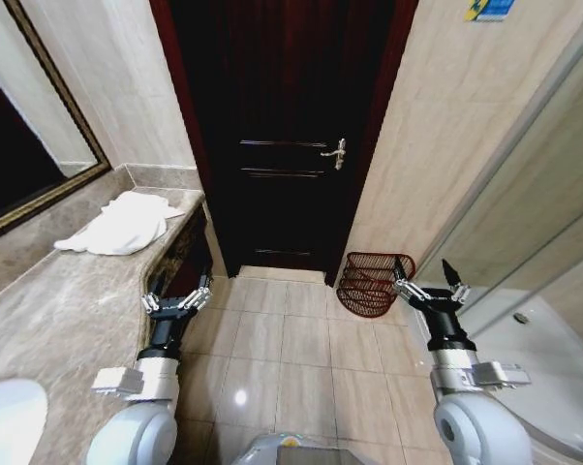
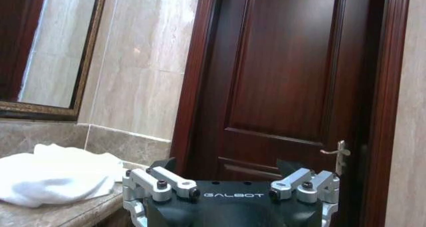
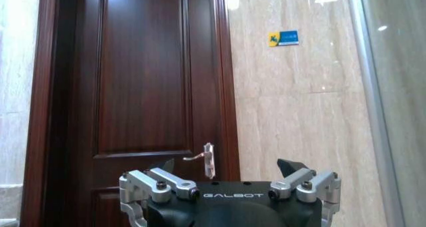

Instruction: Discard the used towel into the hamper.

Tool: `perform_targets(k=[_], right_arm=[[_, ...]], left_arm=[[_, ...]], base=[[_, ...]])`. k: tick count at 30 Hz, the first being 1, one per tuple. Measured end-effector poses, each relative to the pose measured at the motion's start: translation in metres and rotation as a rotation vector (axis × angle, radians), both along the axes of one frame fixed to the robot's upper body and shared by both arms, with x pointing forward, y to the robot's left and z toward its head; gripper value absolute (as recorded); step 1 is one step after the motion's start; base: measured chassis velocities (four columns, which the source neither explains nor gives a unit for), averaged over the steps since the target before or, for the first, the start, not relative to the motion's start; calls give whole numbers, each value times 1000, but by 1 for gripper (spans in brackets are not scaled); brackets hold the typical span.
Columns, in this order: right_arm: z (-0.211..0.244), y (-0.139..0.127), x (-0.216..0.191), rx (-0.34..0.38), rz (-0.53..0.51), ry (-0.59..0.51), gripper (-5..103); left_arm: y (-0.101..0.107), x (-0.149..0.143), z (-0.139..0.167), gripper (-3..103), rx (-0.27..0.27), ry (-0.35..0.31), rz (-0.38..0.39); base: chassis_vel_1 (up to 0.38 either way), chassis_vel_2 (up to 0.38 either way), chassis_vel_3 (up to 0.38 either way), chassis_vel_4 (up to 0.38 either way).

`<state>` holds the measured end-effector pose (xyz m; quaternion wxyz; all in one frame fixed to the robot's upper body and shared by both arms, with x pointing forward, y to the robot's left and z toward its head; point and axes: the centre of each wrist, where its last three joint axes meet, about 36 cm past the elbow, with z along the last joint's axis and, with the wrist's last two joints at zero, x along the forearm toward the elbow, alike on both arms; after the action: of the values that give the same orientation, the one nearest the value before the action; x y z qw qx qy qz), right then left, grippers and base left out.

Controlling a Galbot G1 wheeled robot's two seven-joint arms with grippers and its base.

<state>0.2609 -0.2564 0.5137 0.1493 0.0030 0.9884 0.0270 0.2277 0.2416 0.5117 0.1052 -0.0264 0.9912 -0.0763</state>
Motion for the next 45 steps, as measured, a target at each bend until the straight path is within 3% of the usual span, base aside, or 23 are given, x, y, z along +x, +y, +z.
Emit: perform_targets(k=[37, 40, 45], right_arm=[[1, -2, 0, -6, -6, -9, 100], [0, -3, 1, -74, -39, -31, 100], [-1, -1, -1, -97, -42, -35, 100]], left_arm=[[0, 2, 2, 97, 1, -43, 24], [3, 2, 2, 97, 24, -40, 54], [5, 2, 2, 98, 45, -86, 55]], base=[[-147, 140, 141, -144], [-153, 151, 151, -149], [-119, 92, 93, -70]])
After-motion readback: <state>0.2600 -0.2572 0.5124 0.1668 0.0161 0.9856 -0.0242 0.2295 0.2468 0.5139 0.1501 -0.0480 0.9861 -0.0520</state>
